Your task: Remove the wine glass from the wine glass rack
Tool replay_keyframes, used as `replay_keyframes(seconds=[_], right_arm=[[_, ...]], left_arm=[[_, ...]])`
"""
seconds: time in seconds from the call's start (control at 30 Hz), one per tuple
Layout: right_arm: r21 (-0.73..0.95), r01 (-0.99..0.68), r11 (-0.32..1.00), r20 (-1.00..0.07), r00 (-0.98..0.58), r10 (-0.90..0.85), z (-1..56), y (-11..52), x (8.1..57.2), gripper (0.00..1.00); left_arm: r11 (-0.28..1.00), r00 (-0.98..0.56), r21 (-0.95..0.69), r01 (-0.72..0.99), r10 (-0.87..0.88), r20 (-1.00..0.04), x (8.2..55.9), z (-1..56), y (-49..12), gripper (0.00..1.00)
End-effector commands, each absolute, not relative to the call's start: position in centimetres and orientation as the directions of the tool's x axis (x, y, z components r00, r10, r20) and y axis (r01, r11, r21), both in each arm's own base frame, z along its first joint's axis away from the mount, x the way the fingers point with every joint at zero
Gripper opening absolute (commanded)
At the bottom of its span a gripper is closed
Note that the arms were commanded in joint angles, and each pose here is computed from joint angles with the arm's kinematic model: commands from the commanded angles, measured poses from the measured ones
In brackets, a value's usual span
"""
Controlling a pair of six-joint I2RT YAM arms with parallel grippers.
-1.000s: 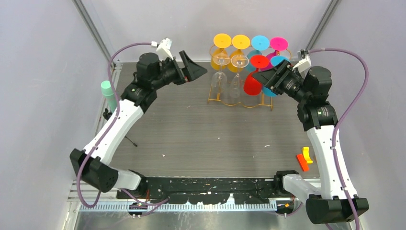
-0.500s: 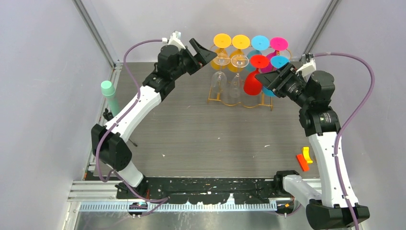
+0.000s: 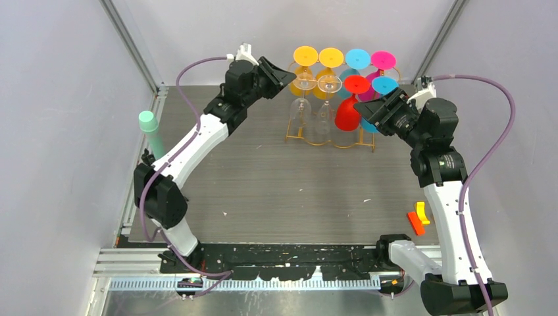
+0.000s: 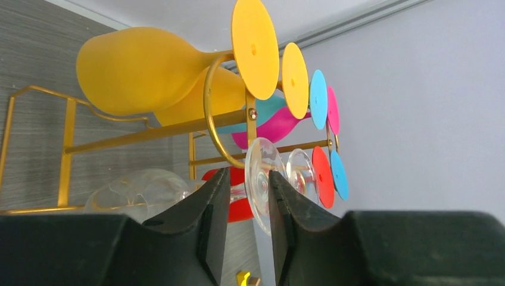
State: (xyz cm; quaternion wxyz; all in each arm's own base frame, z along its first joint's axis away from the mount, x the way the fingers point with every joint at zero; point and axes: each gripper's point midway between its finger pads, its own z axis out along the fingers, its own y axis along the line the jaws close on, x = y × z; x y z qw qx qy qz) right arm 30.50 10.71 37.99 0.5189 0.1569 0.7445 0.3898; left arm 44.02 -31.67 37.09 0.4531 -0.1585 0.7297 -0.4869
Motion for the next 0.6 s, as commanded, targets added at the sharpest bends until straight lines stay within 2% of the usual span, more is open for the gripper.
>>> replay_keyframes(seconds=[0.0, 0.1, 0.2, 0.43, 0.53, 0.57], right_arm=[[0.731, -0.203, 0.652, -0.673, -0.376, 0.637, 39.2, 10.6, 30.3, 0.59], [0.731, -0.199, 0.652, -0.672, -0.371, 0.641, 39.2, 10.5, 30.4, 0.59], [0.73, -0.192, 0.656, -0.674, -0.367, 0.642, 39.1, 10.4, 30.4, 0.59], [0.729, -0.184, 0.659, -0.674, -0.366, 0.642, 39.1, 10.3, 30.4, 0.59], [0.728, -0.179, 0.662, -0.674, -0.365, 0.643, 38.9, 10.2, 30.5, 0.59], [0.728, -0.179, 0.662, -0.674, -0.363, 0.643, 38.9, 10.2, 30.5, 0.59]], left_arm=[[0.425, -0.559, -0.877, 0.224, -0.681, -0.473, 44.3, 39.0, -32.8, 0.31], [0.411, -0.575, -0.885, 0.218, -0.679, -0.457, 44.5, 38.9, -33.3, 0.28], [0.392, -0.594, -0.894, 0.218, -0.673, -0.44, 44.6, 38.8, -33.8, 0.2], [0.365, -0.629, -0.906, 0.213, -0.659, -0.413, 44.3, 38.8, -34.4, 0.12], [0.346, -0.639, -0.912, 0.22, -0.655, -0.403, 44.0, 39.3, -34.5, 0.0], [0.342, -0.639, -0.913, 0.223, -0.656, -0.402, 44.0, 39.4, -34.5, 0.0]])
